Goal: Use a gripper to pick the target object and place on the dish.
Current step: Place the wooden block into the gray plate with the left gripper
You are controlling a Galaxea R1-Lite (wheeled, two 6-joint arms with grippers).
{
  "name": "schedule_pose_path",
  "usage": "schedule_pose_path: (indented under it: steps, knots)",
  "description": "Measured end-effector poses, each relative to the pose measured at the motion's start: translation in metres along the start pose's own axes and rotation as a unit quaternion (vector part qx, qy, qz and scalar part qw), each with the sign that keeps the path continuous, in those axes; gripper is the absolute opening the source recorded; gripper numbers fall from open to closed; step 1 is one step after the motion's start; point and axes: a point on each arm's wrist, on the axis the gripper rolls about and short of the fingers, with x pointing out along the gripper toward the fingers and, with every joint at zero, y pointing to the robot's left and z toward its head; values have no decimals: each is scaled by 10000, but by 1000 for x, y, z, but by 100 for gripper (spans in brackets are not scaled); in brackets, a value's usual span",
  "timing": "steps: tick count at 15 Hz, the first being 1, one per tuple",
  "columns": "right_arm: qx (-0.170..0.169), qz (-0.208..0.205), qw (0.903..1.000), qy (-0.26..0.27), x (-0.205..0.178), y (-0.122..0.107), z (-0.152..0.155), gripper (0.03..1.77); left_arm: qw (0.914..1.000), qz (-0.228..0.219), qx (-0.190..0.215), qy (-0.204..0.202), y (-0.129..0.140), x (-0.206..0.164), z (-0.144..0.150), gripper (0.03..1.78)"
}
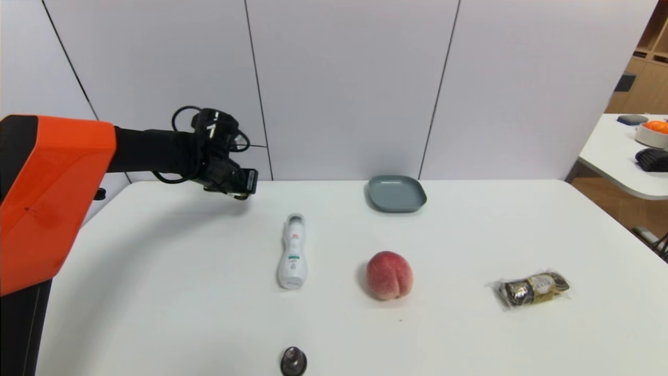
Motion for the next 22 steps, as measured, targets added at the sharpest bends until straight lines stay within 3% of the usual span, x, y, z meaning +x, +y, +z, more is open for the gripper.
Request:
schedule_pose_path:
  steps: [6,13,18,22]
  knots:
    - [0,-2,10000,-3,0,0,0,171,9928,-830,646,-577,-89,-29,14,41]
    - [0,-2,10000,-1,0,0,0,171,9592,-1846,1032,-1876,-191,-18,13,41]
    - [0,-2,10000,-1,0,0,0,171,9316,-2536,1144,-2338,-228,7,-6,41]
    - [0,-2,10000,-3,0,0,0,171,9218,-2653,1105,-2601,-237,33,-21,41]
